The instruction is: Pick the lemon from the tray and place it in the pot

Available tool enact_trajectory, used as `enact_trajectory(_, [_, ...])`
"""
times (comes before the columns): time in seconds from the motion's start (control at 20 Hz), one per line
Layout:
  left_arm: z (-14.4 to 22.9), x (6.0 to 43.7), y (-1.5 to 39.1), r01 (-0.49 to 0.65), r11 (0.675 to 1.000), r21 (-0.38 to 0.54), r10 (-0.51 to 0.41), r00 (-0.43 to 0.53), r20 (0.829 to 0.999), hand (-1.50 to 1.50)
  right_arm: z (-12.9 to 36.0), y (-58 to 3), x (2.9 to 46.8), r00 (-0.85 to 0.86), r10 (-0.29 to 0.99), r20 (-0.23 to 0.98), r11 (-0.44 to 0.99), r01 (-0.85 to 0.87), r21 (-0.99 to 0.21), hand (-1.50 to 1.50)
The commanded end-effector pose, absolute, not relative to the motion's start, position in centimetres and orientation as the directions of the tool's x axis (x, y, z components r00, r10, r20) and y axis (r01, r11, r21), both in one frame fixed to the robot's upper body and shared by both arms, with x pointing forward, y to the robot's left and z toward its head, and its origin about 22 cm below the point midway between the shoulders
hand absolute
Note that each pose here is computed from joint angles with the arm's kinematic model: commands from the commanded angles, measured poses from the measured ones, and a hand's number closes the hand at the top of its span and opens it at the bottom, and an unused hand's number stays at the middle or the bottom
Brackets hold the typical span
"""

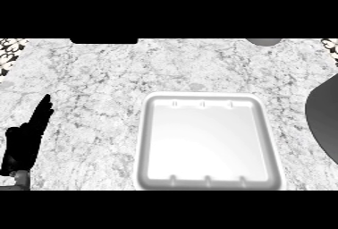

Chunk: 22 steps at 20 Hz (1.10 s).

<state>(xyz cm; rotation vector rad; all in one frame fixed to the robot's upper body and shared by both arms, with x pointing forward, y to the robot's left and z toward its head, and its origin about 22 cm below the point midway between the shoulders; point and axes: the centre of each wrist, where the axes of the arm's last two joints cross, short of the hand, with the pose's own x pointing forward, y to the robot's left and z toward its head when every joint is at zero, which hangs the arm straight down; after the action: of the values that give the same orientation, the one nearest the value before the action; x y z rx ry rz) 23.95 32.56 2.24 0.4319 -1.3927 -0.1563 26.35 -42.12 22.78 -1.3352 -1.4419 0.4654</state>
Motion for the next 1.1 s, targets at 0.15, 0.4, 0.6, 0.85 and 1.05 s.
enact_trajectory(0.15, [1.5,24.1,32.6,-0.12,0.917,0.381,-0.357,0.178,0.917,0.0,22.4,-44.8,32.3,0.209,0.882,0.423,0.306,0.43,-0.85,1.5])
enact_trajectory(0.4, [3.1,26.0,31.9,-0.127,0.913,0.387,-0.366,0.16,0.917,0.0,18.3,-48.8,33.0,0.255,0.913,0.319,0.215,0.363,-0.907,1.5])
enact_trajectory(0.6, [1.9,23.8,32.9,-0.136,0.915,0.38,-0.355,0.177,0.918,0.0,16.6,-48.4,35.0,0.249,0.872,0.422,0.321,0.361,-0.876,1.5])
enact_trajectory(0.85, [2.6,25.1,32.1,-0.132,0.915,0.381,-0.36,0.162,0.919,0.0,14.9,-49.6,35.3,0.234,0.808,0.54,0.457,0.329,-0.826,-1.5])
enact_trajectory(1.05, [1.8,23.9,32.4,-0.135,0.915,0.379,-0.356,0.168,0.919,0.0,14.4,-48.9,36.5,0.197,0.797,0.571,0.492,0.338,-0.802,-1.5])
